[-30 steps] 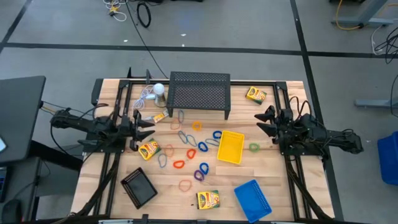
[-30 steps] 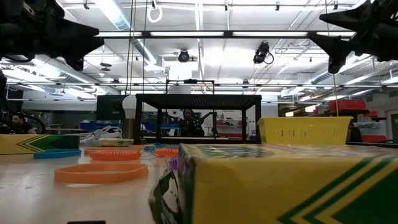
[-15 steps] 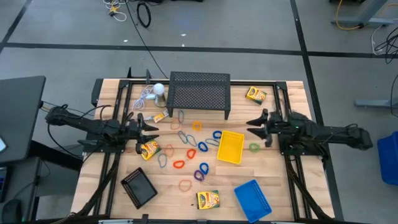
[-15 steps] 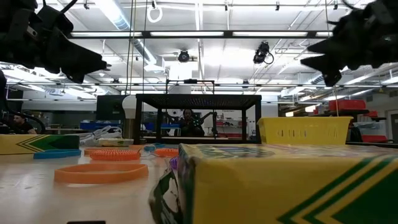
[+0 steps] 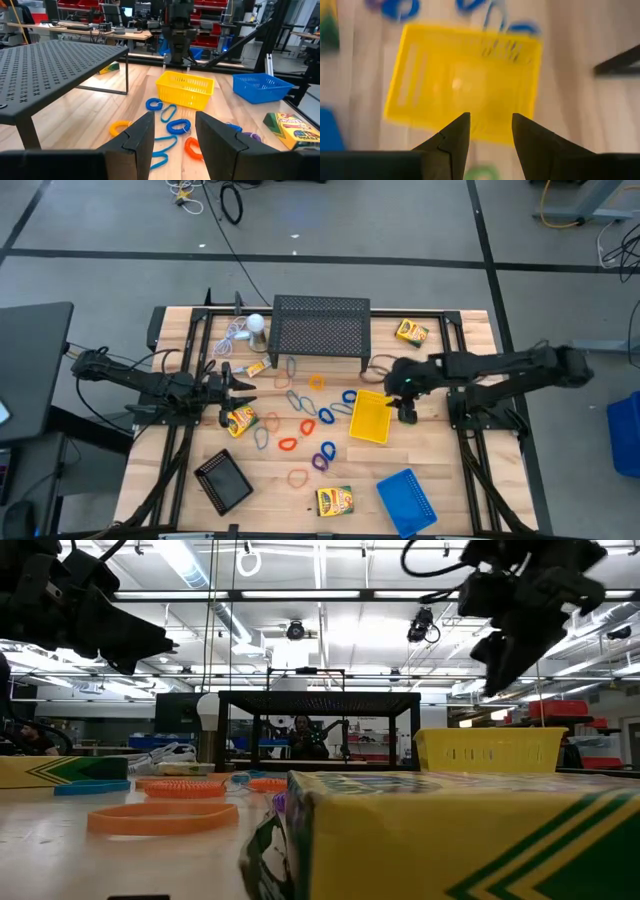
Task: Pick & Place Office Desk Supplies
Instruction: Put the green spring keychain into the yellow basket
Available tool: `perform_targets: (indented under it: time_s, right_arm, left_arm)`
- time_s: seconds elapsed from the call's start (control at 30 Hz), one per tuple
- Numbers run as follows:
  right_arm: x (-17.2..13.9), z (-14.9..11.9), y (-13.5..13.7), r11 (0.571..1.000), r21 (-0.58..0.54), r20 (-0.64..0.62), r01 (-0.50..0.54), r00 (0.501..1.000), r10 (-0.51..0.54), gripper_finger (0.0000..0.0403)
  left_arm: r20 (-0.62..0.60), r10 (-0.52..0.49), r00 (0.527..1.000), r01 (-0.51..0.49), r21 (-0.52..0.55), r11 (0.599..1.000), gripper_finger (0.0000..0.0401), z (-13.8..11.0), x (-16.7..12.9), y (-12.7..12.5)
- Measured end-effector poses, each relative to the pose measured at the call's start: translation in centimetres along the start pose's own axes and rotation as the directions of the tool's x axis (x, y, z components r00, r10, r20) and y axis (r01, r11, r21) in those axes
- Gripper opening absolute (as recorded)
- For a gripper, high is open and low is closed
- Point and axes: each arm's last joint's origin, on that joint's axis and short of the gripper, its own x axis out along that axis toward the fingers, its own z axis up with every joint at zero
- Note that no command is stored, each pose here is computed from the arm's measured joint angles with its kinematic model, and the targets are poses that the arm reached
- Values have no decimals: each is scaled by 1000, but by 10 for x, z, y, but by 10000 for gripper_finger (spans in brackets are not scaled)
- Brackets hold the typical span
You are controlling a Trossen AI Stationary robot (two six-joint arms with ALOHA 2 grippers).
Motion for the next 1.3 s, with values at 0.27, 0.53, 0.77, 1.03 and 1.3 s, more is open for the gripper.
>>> perform_targets:
  time_s: [0.27,0.53,0.77,1.03,1.3]
  right_arm:
    - [1,9,17,1000,1,-239,-26,971,25,146]
    - [7,0,15,998,40,-292,51,956,-37,146]
    - [23,-22,15,988,92,-465,123,883,-66,205]
    - [47,-21,30,996,47,-434,77,900,-49,238]
    - [75,-18,48,998,-20,-441,62,895,-65,210]
  left_arm:
    - [-2,-1,1000,1,8,1000,149,0,0,0]
    - [-6,-2,1000,2,18,1000,149,-1,0,0]
    - [-12,-2,1000,2,25,1000,149,-1,0,0]
    - [-27,0,1000,1,34,999,149,-3,0,0]
    - [-31,0,1000,1,35,999,149,-3,0,0]
